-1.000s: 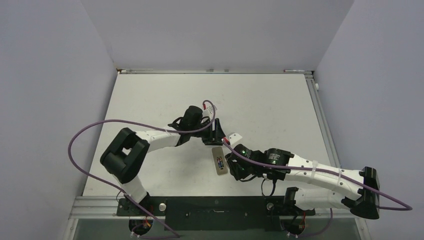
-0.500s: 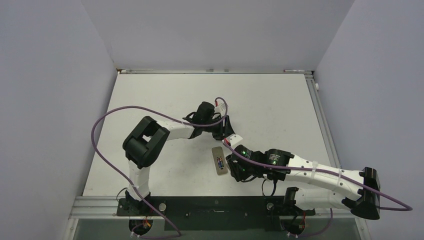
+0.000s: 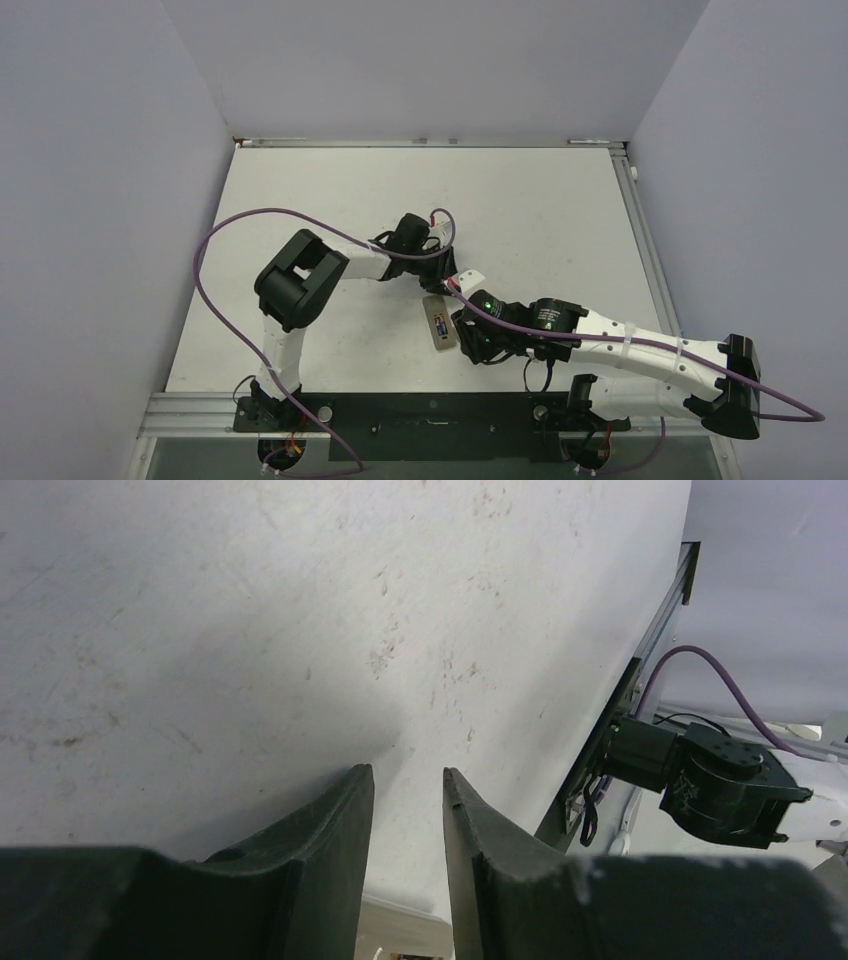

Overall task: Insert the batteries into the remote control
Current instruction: Adjust the remote control at the center of the board.

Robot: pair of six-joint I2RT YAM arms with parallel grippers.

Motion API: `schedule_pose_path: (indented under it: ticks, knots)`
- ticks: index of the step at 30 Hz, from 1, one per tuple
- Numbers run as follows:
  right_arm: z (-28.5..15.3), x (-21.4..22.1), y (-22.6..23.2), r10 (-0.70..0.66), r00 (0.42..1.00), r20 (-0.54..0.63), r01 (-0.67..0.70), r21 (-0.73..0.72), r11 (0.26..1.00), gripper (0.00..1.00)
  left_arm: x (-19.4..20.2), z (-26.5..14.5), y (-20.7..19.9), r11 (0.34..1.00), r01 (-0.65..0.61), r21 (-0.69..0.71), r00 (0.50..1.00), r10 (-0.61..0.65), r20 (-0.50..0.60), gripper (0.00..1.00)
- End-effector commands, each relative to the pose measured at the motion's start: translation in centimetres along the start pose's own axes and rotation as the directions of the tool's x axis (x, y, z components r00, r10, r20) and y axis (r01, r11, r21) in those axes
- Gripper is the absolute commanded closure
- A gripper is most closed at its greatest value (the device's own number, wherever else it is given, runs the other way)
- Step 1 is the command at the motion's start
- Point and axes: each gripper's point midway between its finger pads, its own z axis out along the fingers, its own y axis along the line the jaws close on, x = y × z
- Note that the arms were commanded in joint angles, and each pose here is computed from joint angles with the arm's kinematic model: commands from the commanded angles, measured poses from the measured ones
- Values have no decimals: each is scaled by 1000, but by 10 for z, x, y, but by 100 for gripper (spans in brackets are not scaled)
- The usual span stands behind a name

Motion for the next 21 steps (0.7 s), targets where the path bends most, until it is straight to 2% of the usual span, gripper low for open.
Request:
schedule_pose_path:
  ticks: [1,15,21]
  knots:
    - [-2,-7,3,19,999,38,-18,-22,1000,91,11,-5,12,1000,-10,6,1000,11,-27,72]
    - [5,-4,2,-16,1000,-8,16,2,1000,91,24,-20,29,1000,27,9,999,-27,-27,74]
    - [9,-8,-1,-70,997,-40,71,28,997,91,17,-30,19,999,33,28,999,-33,19,66]
